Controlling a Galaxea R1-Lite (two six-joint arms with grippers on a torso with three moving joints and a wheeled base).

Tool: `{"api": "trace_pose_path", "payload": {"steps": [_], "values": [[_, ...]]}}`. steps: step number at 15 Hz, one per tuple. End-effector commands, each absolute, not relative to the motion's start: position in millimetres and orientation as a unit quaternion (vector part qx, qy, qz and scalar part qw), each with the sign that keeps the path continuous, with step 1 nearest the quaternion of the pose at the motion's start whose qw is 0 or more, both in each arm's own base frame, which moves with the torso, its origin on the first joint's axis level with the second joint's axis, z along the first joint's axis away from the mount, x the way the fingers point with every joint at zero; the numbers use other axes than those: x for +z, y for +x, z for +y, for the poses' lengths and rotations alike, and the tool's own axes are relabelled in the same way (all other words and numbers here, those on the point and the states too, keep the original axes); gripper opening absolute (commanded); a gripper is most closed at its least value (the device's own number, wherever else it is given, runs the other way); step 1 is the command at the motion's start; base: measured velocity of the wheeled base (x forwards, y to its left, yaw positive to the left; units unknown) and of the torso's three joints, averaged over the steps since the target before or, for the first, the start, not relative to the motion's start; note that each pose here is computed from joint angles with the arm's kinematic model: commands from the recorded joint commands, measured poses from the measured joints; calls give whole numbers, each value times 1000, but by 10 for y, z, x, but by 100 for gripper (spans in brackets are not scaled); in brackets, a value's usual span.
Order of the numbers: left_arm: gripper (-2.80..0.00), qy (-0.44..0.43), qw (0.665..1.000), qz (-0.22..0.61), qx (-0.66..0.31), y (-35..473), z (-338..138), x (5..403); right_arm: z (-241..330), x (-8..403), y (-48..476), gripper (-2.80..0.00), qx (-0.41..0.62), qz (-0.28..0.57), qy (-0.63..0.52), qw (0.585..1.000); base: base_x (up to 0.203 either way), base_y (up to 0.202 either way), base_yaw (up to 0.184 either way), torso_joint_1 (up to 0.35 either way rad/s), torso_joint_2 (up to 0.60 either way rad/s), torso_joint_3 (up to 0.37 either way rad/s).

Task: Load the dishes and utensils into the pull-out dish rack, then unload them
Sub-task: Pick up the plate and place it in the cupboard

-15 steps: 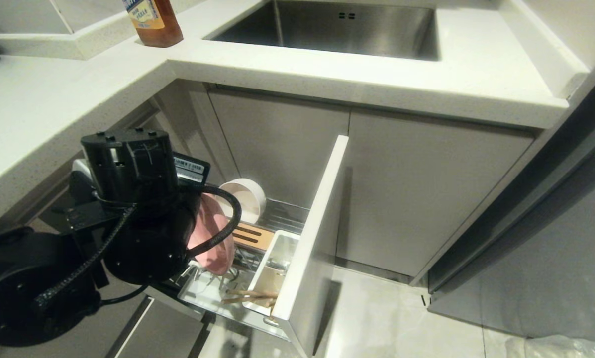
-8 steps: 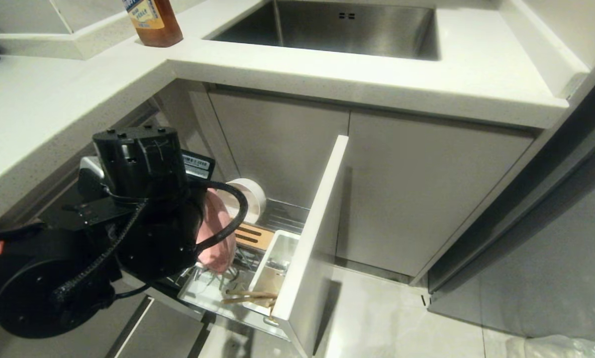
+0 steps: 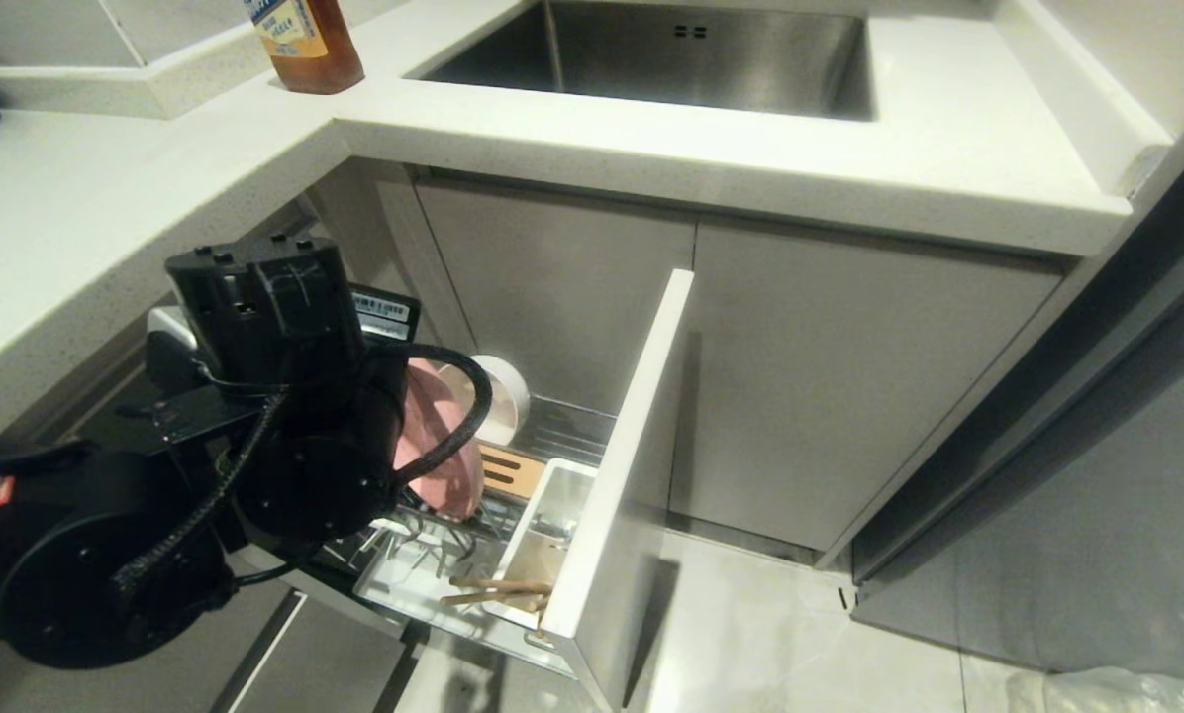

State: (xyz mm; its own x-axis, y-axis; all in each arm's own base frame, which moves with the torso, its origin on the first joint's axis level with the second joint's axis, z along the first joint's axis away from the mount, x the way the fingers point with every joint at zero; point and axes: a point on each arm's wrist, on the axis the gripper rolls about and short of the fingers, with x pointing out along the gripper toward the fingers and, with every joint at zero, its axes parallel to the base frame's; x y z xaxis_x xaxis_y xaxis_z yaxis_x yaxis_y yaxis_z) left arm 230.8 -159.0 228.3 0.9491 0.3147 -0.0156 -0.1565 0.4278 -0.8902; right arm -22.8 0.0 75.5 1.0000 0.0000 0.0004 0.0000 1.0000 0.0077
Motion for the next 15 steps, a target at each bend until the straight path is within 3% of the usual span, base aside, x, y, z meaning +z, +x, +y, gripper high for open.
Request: {"api": "trace_pose_path", "payload": {"steps": [1, 15], "values": [[-280, -517, 840, -77, 144, 2336, -1605, 2247, 0, 755, -228, -280, 0, 0, 4, 1000, 0, 0, 0, 0, 0, 0], [-280, -471, 860, -56, 190, 2520, -1680, 1891, 0, 755, -228, -280, 0, 0, 4, 1000, 0, 0, 0, 0, 0, 0]]}}
